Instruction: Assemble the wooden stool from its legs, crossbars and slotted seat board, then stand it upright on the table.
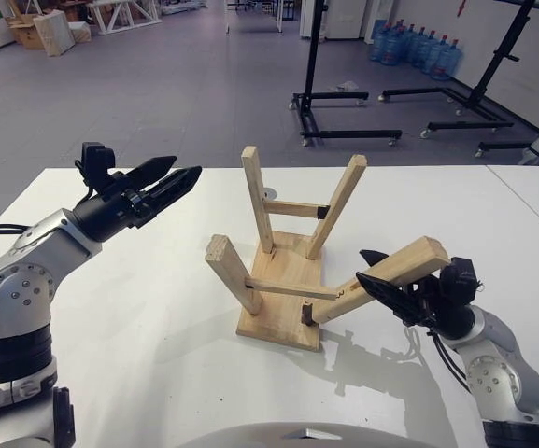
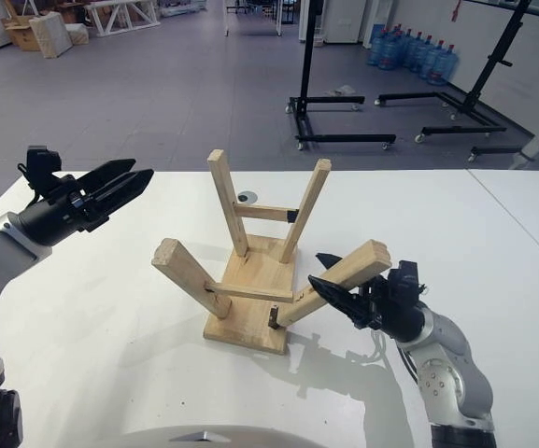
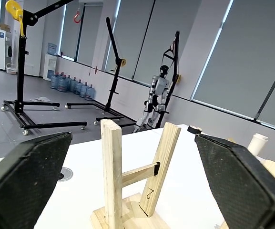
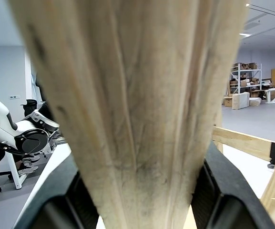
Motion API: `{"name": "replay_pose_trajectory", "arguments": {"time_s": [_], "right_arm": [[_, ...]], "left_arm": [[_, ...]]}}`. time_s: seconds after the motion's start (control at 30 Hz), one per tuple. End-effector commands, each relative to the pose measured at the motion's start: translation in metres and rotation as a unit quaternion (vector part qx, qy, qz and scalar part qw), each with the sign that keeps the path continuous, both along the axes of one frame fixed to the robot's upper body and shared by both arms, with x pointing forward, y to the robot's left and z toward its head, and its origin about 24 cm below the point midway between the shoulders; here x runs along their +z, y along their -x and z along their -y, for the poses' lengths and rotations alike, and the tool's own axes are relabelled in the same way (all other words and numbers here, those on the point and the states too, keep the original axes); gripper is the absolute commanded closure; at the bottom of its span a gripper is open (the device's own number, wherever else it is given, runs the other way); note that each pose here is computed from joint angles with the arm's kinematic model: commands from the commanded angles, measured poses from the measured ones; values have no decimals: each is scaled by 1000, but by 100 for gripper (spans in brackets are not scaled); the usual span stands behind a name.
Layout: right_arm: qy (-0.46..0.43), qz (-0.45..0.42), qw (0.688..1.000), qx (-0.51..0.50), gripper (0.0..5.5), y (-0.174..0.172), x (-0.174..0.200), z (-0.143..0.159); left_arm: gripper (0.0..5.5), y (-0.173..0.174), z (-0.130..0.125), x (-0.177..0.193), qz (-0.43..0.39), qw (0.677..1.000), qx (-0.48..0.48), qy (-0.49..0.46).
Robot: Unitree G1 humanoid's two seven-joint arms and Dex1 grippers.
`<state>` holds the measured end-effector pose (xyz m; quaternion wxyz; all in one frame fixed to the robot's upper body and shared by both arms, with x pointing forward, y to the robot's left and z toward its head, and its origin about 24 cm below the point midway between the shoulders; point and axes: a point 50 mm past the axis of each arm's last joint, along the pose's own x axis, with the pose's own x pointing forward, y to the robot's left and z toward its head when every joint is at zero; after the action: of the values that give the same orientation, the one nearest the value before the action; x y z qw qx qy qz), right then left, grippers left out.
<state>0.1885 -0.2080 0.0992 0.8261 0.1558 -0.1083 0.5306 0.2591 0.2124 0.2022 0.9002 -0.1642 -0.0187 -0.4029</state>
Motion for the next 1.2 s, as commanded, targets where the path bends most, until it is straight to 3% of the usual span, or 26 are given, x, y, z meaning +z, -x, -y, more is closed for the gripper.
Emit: {"name": "replay_pose_trajectory", "arguments": {"time_s": [0.03, 0.37, 1.2], "right_arm": [[5, 11, 1000, 1, 339, -2, 1, -4], [23, 26, 999, -12, 339, -8, 4, 2], [96, 41, 995, 7, 339, 6, -10, -24]], "left_arm": [[79, -1, 2, 1, -5, 1000, -3, -15], [79, 1, 4, -1, -7, 1000, -5, -16], [79, 3, 11, -4, -5, 1000, 7, -22]]}}
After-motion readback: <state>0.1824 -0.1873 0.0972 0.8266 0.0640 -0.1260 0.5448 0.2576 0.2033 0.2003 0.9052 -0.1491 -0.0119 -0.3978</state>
